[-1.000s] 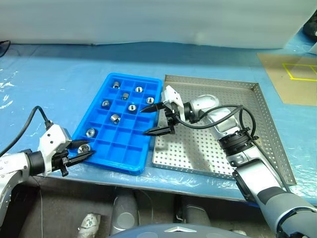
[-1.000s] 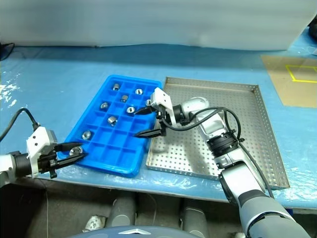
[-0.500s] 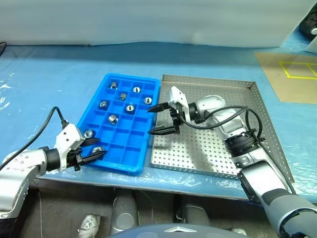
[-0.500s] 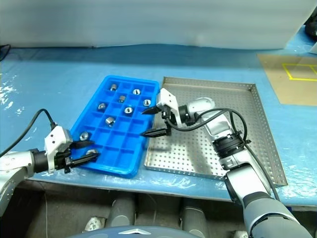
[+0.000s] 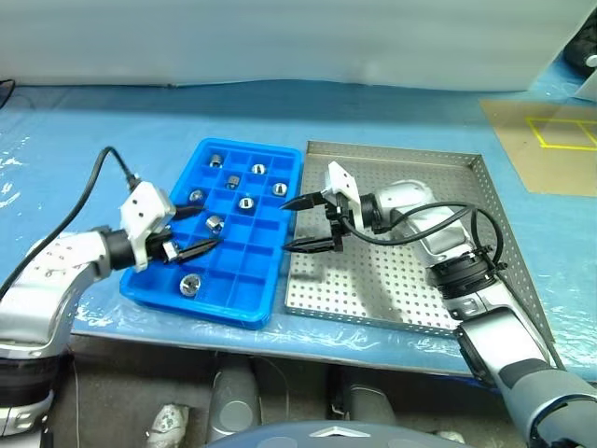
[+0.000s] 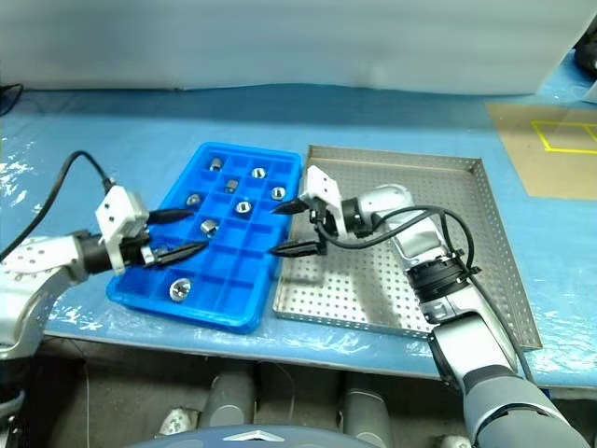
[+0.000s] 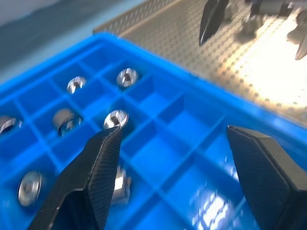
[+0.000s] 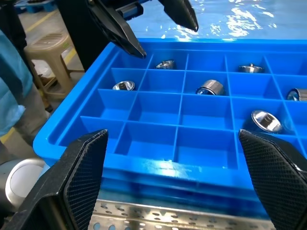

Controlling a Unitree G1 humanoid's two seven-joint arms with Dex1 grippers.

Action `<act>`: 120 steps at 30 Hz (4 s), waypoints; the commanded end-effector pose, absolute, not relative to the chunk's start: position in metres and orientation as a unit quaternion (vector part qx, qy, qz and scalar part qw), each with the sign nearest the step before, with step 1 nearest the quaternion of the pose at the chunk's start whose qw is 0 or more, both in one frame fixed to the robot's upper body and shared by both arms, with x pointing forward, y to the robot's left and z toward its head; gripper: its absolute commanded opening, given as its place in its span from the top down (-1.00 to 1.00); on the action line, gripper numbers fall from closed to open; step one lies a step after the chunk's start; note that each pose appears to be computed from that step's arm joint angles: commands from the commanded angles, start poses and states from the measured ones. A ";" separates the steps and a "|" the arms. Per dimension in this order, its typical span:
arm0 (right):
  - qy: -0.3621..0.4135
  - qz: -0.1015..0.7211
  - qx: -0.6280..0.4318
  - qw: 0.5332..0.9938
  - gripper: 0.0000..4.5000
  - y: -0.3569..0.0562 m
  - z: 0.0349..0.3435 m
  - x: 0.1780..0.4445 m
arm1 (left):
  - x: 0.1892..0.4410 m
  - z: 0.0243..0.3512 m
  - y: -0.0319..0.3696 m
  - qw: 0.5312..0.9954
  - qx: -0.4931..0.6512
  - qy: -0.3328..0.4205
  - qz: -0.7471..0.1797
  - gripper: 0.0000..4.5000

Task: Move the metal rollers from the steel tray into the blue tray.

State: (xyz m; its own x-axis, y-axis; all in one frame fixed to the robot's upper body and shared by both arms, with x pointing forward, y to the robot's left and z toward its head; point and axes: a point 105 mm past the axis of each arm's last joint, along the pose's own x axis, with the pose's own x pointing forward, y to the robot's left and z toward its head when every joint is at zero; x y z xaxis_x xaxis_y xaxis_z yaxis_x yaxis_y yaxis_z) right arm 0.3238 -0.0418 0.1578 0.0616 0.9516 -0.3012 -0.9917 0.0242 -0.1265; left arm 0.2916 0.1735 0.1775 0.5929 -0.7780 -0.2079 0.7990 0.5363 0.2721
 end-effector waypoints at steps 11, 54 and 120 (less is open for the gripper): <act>0.051 0.520 -0.155 0.839 -1.00 -0.112 0.170 0.331 | 0.333 0.177 0.101 0.789 0.161 0.002 -0.593 -0.62; 0.110 0.314 -0.151 0.931 -0.56 -0.153 0.095 0.378 | 0.334 0.170 0.065 0.756 0.156 -0.024 -0.635 -0.65; -0.014 0.679 -0.070 0.731 0.25 0.086 0.156 0.333 | 0.262 0.196 0.227 0.916 0.195 0.037 -0.348 -0.65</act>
State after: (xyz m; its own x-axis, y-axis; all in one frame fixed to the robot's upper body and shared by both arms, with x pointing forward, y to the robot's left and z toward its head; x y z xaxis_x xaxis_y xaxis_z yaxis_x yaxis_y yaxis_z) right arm 0.3425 0.0762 0.1413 0.1183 0.9867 -0.1118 -0.9903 0.1090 -0.0859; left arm 0.2633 0.2228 0.1832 0.7367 -0.6381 -0.2238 0.6753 0.6772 0.2922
